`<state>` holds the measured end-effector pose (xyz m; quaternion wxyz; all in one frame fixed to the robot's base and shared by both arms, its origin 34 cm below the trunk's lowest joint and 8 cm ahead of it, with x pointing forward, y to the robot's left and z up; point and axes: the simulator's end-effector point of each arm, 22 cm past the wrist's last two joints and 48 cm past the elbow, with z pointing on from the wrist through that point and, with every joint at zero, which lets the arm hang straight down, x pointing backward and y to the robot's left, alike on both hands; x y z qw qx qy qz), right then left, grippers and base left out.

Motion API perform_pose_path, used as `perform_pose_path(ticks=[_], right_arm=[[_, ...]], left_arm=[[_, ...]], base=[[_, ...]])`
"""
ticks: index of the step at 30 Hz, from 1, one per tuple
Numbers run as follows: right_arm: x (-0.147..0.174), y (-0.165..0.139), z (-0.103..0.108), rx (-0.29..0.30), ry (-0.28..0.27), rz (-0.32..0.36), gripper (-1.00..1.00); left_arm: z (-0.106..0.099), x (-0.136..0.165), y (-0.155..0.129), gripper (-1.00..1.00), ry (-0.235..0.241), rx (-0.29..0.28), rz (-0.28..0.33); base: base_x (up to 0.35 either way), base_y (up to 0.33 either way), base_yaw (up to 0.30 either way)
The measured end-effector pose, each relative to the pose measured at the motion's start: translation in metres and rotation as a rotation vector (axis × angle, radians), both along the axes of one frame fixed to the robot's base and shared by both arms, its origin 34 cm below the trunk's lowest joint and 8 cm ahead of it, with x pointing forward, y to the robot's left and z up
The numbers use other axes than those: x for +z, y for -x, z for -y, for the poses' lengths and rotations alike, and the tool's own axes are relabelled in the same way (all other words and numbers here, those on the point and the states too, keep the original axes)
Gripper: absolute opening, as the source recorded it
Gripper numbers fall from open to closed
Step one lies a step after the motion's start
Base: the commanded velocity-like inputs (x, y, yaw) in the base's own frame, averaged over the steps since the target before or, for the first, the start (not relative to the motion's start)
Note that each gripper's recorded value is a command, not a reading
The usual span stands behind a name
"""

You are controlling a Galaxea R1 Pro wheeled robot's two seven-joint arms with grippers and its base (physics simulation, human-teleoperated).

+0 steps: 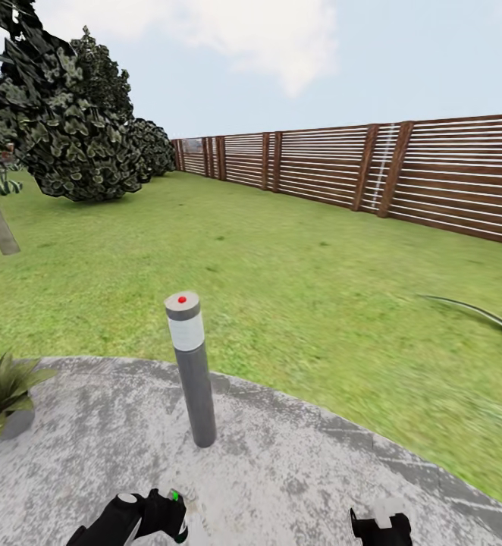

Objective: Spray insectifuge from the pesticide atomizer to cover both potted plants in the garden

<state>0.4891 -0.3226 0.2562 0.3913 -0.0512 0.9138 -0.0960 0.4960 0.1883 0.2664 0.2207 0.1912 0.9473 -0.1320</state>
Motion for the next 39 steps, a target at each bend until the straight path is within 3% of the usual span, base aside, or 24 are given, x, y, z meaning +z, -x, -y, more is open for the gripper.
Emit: perform_pose_path(ticks=[8,10,14,17,20,29,39], right_arm=[[0.000,0.001,0.002,0.000,0.003,-0.001,1.00],[0.000,0.001,0.002,0.000,0.003,-0.001,1.00],[0.000,0.001,0.003,-0.001,0.004,-0.001,1.00],[0.000,0.001,0.003,-0.003,0.004,-0.001,1.00],[0.000,0.001,0.003,-0.003,0.004,0.000,1.00],[0.000,0.001,0.003,-0.003,0.004,0.000,1.00],[0.000,0.001,0.004,-0.005,0.006,0.000,1.00]], left_arm=[[0.001,0.000,0.000,-1.00,0.001,-0.001,0.000],[0.009,-0.005,0.010,-1.00,0.008,-0.025,-0.022],[0.027,-0.015,0.036,-1.00,-0.017,-0.156,-0.065],[0.051,-0.007,0.055,-1.00,0.061,-0.292,-0.113],[0.052,0.001,0.054,-1.00,0.083,-0.351,-0.118],[0.046,0.004,0.037,-1.00,0.048,-0.322,-0.070],[0.046,0.004,0.035,-1.00,0.056,-0.300,-0.063]], base=[[0.101,-0.303,0.000],[0.012,-0.320,0.000],[0.030,-0.322,0.000],[0.086,-0.322,0.000],[0.131,-0.312,0.000],[0.236,-0.249,0.000],[0.258,-0.232,0.000]])
